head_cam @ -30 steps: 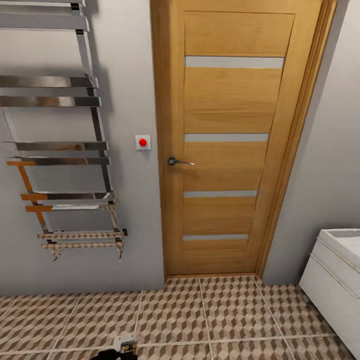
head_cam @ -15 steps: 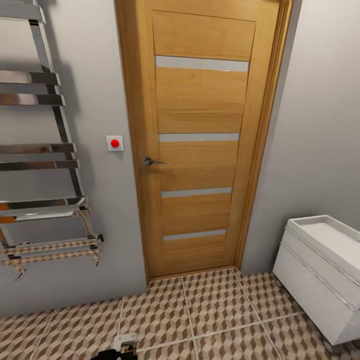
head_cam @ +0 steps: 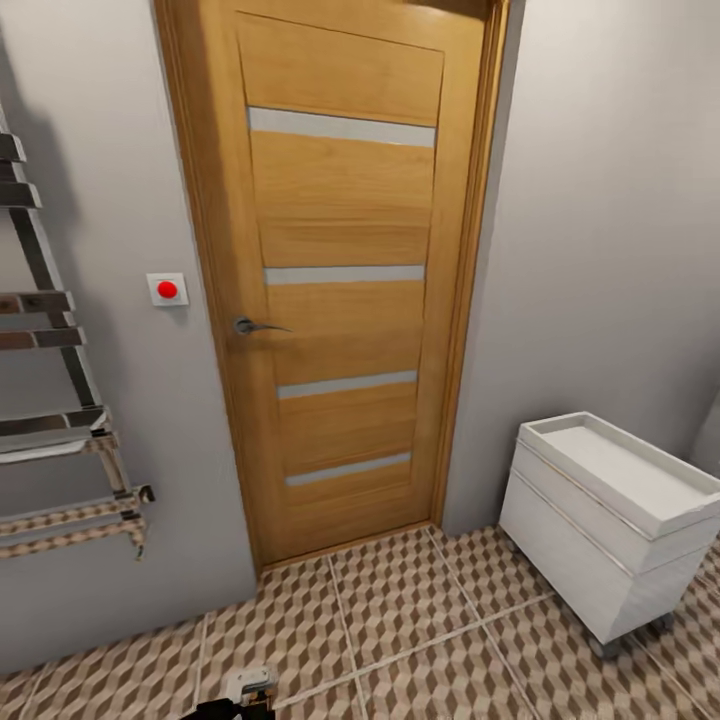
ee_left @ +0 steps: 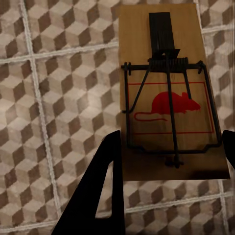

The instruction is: Take the four mousetraps from the cabinet in the bathroom and place them on the bathroom floor. Make sure all four end up on the same floor surface, and ensure that at least two of them are either under or directly next to the same bathroom sink.

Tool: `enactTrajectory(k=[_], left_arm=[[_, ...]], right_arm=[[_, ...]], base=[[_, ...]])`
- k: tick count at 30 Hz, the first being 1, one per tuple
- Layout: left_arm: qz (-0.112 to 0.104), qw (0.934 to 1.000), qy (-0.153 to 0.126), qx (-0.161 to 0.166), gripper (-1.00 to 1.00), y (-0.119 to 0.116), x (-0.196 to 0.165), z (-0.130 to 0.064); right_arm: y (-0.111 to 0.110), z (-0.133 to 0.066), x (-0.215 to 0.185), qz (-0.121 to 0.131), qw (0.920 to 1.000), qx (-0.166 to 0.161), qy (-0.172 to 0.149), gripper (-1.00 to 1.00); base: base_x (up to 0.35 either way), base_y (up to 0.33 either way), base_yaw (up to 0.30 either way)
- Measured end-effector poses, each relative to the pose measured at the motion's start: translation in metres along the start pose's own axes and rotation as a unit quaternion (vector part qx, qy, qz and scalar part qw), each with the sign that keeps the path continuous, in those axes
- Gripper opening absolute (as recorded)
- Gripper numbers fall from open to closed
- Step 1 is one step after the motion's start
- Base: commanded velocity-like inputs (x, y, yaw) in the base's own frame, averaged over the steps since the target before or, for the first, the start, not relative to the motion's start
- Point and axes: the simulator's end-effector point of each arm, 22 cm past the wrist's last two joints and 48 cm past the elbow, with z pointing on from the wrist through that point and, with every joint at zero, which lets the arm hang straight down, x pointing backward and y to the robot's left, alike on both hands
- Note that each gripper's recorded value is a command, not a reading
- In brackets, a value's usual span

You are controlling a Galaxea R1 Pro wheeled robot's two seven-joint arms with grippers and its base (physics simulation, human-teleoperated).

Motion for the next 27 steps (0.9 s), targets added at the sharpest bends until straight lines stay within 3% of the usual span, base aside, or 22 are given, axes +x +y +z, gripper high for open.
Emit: enactTrajectory(k=[27], left_arm=[[0.0, 1.0, 0.0, 0.0, -1.0, -0.0001, -0.0002, 0.0]], right_arm=[[0.0, 0.0, 0.0001, 0.0, 1.0, 0.0, 0.0, -1.0]], base=[[0.0, 0.0, -0.29]])
